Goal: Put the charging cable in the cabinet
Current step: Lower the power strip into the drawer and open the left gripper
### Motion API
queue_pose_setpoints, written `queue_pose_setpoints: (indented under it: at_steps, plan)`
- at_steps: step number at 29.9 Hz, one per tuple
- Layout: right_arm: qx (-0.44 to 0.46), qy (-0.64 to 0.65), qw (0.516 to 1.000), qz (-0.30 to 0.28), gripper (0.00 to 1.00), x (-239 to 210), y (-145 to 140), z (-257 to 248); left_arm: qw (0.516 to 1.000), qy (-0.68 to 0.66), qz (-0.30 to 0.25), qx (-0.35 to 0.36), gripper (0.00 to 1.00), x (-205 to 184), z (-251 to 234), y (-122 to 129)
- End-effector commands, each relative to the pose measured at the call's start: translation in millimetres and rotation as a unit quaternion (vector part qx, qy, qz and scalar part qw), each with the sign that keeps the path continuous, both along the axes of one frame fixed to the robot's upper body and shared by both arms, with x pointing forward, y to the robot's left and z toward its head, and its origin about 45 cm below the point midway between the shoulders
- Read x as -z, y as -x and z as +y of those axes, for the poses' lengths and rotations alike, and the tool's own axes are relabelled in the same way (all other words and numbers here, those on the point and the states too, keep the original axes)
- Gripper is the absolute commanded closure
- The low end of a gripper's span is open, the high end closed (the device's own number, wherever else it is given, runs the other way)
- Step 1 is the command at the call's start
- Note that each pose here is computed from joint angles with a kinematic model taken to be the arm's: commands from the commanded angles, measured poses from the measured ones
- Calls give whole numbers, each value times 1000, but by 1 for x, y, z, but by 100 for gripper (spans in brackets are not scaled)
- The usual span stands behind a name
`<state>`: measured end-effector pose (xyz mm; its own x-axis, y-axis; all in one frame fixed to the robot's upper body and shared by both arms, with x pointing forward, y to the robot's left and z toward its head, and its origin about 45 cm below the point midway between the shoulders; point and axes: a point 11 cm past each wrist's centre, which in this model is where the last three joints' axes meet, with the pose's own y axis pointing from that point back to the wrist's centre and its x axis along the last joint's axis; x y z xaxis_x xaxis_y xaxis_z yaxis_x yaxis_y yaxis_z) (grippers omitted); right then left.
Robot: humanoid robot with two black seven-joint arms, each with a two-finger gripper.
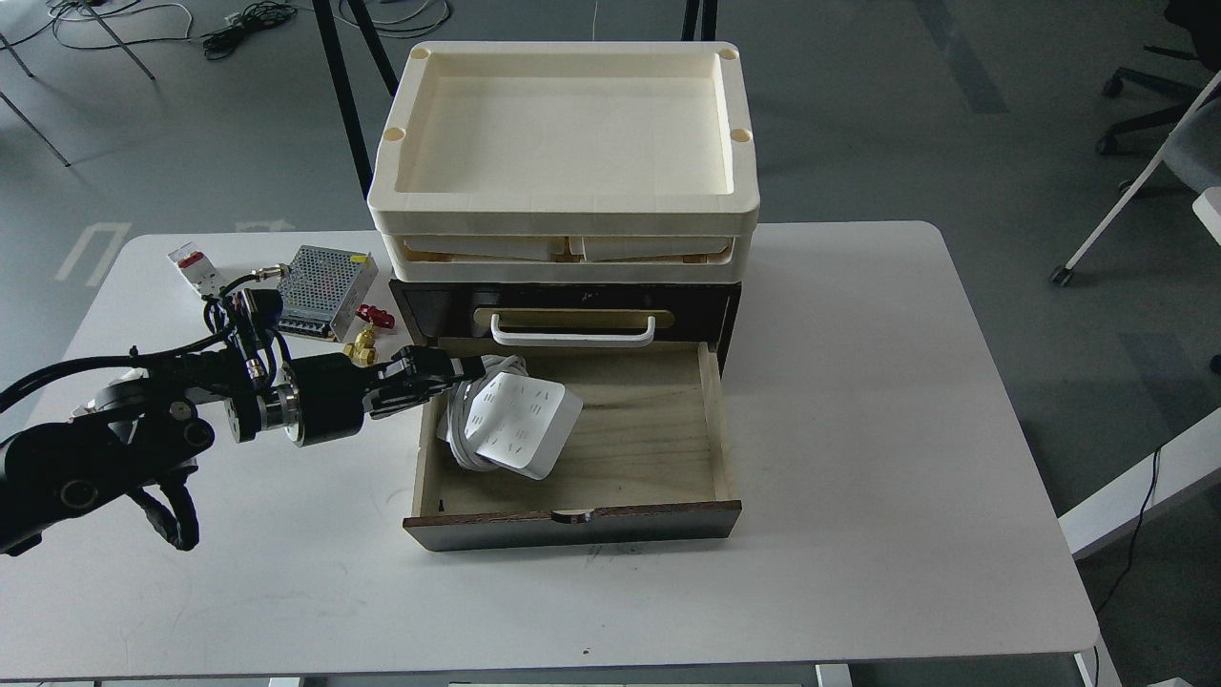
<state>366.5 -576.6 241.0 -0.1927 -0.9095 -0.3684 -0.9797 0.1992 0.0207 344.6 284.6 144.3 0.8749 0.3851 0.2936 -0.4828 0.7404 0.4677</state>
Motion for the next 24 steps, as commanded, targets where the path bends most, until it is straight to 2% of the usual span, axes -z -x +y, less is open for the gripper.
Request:
queue_pose_setpoints:
  at_steps: [1, 2, 7, 8, 9, 14, 18, 24]
  plan:
    - [1, 0, 1000, 2, 0, 1, 1, -1, 1000, 1, 0, -1, 88, 0, 0, 0]
    - [1, 0, 1000, 2, 0, 2, 1, 0, 1000, 3, 1, -3, 82, 0, 0, 0]
    - [2, 0, 1000, 8, 0, 6, 4, -1, 999, 30, 8, -24, 38, -4, 0, -3]
    - [2, 0, 1000, 10, 0, 7, 6, -2, 999, 34, 9, -28, 24, -4, 0, -4]
    - [2, 0, 1000, 10, 0, 8, 6, -2, 999, 37, 10, -31, 18, -5, 0, -4]
    - [3, -1, 1000, 12, 0, 10, 8, -2, 995, 67, 23, -69, 13, -8, 11, -4]
    - [2, -3, 1000, 10, 0, 9, 7, -1, 987, 99, 45, -114, 11, -25, 44, -6]
    - [4, -14, 1000, -7, 0, 3, 3, 1, 956, 152, 30, -250, 5, -54, 120, -15]
